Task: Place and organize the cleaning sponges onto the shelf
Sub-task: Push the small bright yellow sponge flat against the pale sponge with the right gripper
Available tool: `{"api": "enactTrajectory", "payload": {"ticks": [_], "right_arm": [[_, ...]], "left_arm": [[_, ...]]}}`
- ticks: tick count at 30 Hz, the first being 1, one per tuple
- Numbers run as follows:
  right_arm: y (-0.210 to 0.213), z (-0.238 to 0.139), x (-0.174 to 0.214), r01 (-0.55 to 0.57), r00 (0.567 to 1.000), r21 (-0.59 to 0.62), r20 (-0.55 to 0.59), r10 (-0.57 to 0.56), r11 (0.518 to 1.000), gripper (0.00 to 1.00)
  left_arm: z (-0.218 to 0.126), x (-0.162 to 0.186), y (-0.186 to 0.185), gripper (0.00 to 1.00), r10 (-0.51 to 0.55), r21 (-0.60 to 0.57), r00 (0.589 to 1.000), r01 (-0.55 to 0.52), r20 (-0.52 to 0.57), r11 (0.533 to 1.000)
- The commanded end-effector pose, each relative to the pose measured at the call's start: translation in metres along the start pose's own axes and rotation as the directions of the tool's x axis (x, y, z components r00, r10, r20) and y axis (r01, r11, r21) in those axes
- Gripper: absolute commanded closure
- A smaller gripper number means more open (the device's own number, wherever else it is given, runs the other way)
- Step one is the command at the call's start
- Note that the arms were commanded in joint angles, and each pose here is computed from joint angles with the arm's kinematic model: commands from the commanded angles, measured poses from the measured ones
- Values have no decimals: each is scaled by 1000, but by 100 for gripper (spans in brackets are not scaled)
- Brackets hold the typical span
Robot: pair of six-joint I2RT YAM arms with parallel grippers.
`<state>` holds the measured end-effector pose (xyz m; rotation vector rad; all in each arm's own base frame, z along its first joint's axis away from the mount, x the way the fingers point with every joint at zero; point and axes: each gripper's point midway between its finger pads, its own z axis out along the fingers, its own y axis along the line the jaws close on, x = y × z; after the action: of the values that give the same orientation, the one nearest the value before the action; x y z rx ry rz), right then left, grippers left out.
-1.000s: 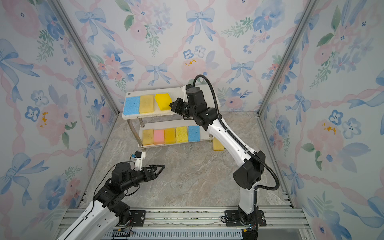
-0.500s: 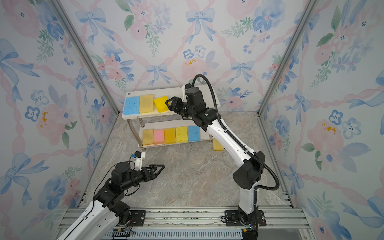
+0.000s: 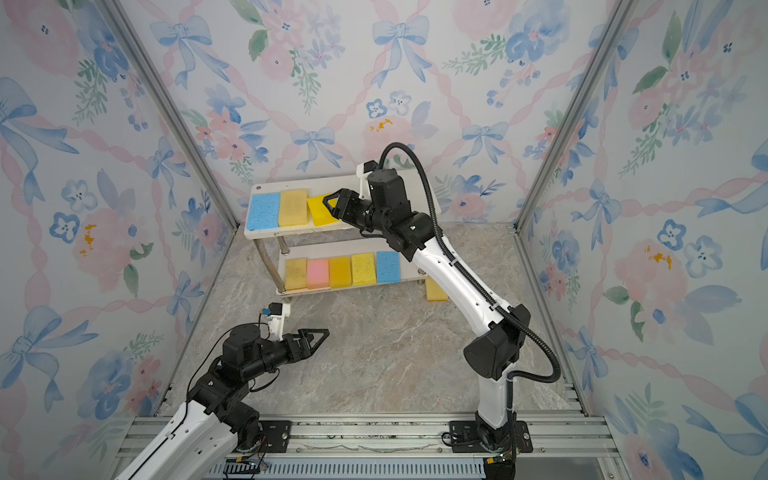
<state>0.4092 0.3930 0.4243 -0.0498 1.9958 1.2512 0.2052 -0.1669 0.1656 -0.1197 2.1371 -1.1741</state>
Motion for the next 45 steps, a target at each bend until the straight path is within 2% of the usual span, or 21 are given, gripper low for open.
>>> {"api": "enactTrajectory", "payload": {"ticks": [1, 14, 24, 31, 40, 45], "right_arm": [[1, 4, 7, 13, 999, -2, -29, -13, 1000, 46], [16, -11, -4, 66, 998, -35, 0, -66, 997, 47], [-9, -10, -5, 67, 998, 45, 2, -67, 997, 46], [-14, -7, -3, 61, 998, 47, -4, -61, 997, 46], [24, -23, -13, 106, 994, -76, 25, -105, 991, 47], [27, -35, -19, 143, 989, -63, 49, -140, 988, 46]], "left_arm": [[-1, 1, -1, 2, 15, 12, 1000, -15, -5, 1000], [-2, 1, -1, 2, 14, 14, 1000, -14, -2, 1000], [-2, 0, -1, 2, 14, 16, 1000, -14, 0, 1000], [-2, 0, -2, 2, 16, 18, 1000, -16, 0, 1000], [-2, 0, 0, 2, 15, 14, 1000, -15, -3, 1000], [-2, -1, 0, 2, 15, 13, 1000, -15, 0, 1000]]}}
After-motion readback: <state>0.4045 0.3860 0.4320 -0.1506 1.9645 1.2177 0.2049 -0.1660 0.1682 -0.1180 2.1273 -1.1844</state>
